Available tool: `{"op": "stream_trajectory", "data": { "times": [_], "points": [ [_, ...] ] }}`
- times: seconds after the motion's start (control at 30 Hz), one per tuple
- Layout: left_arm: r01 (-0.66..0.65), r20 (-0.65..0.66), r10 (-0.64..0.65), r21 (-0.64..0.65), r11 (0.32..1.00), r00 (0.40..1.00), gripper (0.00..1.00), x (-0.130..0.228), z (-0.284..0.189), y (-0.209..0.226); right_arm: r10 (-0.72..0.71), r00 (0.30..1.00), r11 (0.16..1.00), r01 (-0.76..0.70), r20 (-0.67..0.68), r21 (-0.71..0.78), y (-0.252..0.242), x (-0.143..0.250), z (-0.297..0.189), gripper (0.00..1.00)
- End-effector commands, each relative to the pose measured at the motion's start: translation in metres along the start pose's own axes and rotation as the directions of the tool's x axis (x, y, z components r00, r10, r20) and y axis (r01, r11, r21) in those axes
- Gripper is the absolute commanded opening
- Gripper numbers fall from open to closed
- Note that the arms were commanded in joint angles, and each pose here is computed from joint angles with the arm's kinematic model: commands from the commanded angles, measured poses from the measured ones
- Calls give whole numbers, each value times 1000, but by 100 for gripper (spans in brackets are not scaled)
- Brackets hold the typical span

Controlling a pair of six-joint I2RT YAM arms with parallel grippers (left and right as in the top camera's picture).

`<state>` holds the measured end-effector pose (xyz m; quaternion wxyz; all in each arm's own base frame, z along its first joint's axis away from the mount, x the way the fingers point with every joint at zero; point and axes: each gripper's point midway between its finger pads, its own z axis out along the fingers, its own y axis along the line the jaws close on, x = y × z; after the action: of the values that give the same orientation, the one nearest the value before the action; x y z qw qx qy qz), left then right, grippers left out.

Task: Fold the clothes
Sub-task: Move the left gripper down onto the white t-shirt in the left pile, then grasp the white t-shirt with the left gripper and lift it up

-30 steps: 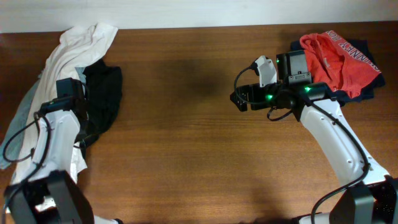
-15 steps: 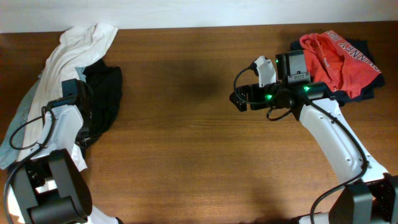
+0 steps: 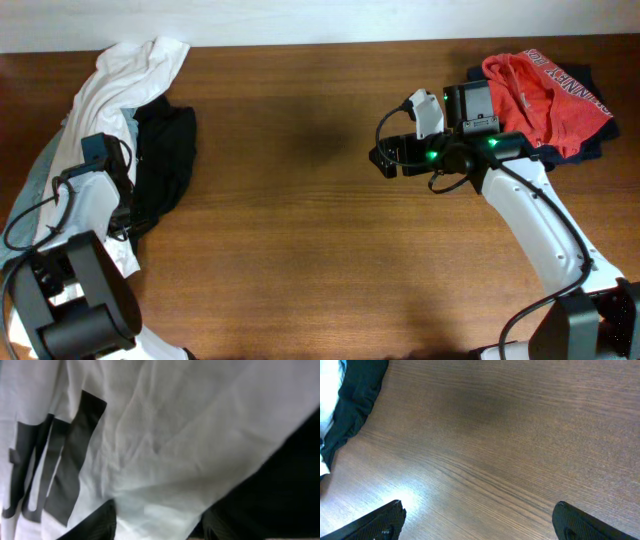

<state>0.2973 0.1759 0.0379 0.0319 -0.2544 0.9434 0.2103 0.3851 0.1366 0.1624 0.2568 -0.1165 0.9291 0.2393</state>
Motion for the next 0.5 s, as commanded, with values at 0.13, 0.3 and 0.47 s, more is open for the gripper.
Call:
{"op": "stream_trajectory", "data": {
  "times": [0.13, 0.3, 0.47],
  "points": [
    [-11, -11, 11, 2, 1000, 1000, 27, 1, 6, -1, -25, 999, 1000, 26, 21, -16, 5, -8, 0, 98],
    [-8, -7, 8, 15, 1000, 1000, 0, 0, 5, -3, -26, 999, 1000, 26, 22, -16, 5, -9, 0, 98],
    [4, 13, -6, 118, 993, 1000, 1, -20, -26, -10, -40, 998, 999, 41, 52, -17, 6, -17, -1, 98]
  ]
}}
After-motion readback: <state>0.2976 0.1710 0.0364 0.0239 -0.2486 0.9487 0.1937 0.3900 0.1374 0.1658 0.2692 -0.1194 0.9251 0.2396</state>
